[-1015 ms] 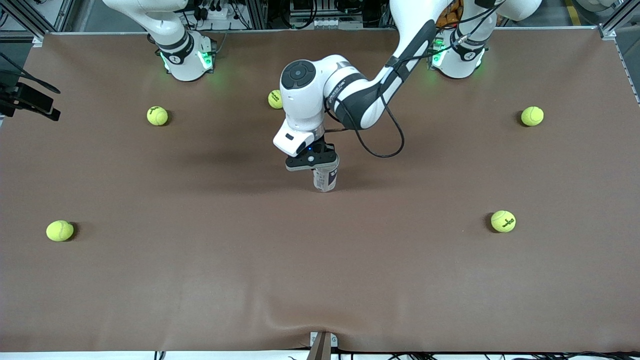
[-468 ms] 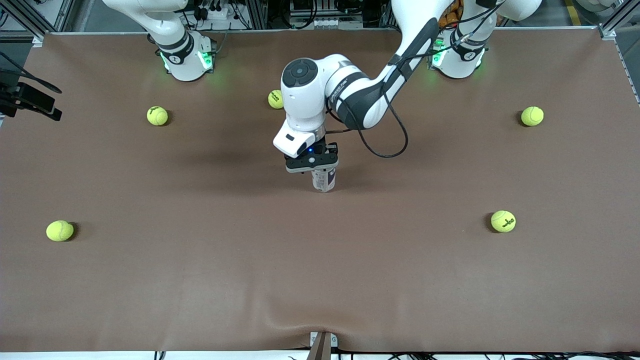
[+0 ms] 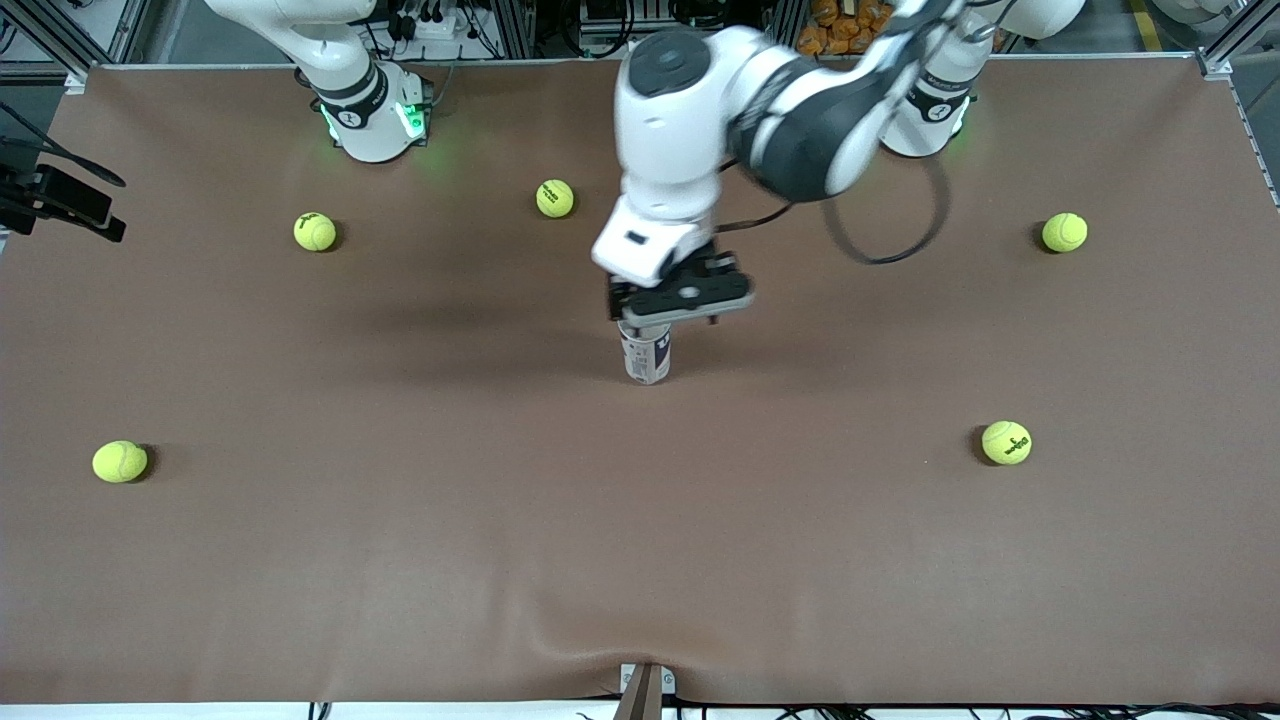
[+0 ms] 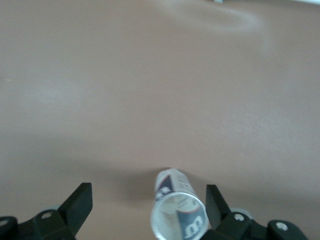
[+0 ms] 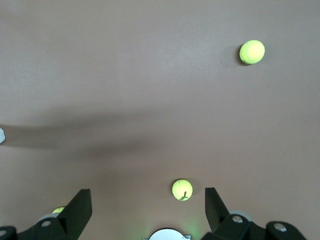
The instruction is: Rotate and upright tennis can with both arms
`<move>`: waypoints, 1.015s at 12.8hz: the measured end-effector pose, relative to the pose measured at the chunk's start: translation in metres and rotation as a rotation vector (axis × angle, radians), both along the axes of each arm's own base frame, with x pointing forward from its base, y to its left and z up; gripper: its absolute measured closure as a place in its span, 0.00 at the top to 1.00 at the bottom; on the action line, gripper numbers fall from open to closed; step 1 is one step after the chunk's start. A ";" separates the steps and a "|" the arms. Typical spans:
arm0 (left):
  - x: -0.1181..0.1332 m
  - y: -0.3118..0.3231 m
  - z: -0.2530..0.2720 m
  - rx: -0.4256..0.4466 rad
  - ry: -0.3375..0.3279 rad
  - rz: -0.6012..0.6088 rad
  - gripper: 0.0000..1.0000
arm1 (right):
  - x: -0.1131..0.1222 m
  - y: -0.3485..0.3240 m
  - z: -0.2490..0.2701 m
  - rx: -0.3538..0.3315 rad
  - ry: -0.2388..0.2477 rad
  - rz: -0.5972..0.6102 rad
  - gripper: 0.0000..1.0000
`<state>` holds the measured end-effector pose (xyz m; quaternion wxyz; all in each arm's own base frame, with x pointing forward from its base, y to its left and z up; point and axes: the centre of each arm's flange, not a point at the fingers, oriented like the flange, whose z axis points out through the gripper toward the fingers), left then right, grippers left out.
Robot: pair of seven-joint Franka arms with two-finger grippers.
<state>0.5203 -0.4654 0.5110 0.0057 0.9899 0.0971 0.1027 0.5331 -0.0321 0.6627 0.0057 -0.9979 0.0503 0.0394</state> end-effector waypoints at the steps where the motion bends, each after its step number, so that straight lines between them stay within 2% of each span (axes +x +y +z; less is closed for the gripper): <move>1: 0.013 0.029 0.021 -0.003 0.005 0.011 1.00 | 0.000 0.000 0.000 0.000 -0.001 0.000 1.00; 5: 0.060 0.153 0.078 0.014 -0.002 0.054 1.00 | 0.000 -0.001 0.000 0.000 -0.002 -0.001 1.00; 8: 0.081 0.230 0.086 0.075 0.049 -0.020 1.00 | 0.000 -0.001 0.000 0.000 -0.003 -0.001 1.00; 10: 0.089 0.291 0.095 0.107 0.091 -0.090 1.00 | 0.000 -0.001 0.000 0.000 -0.003 -0.002 1.00; 13: 0.082 0.369 0.119 0.065 0.144 -0.131 1.00 | 0.000 -0.001 0.001 0.000 -0.003 -0.002 1.00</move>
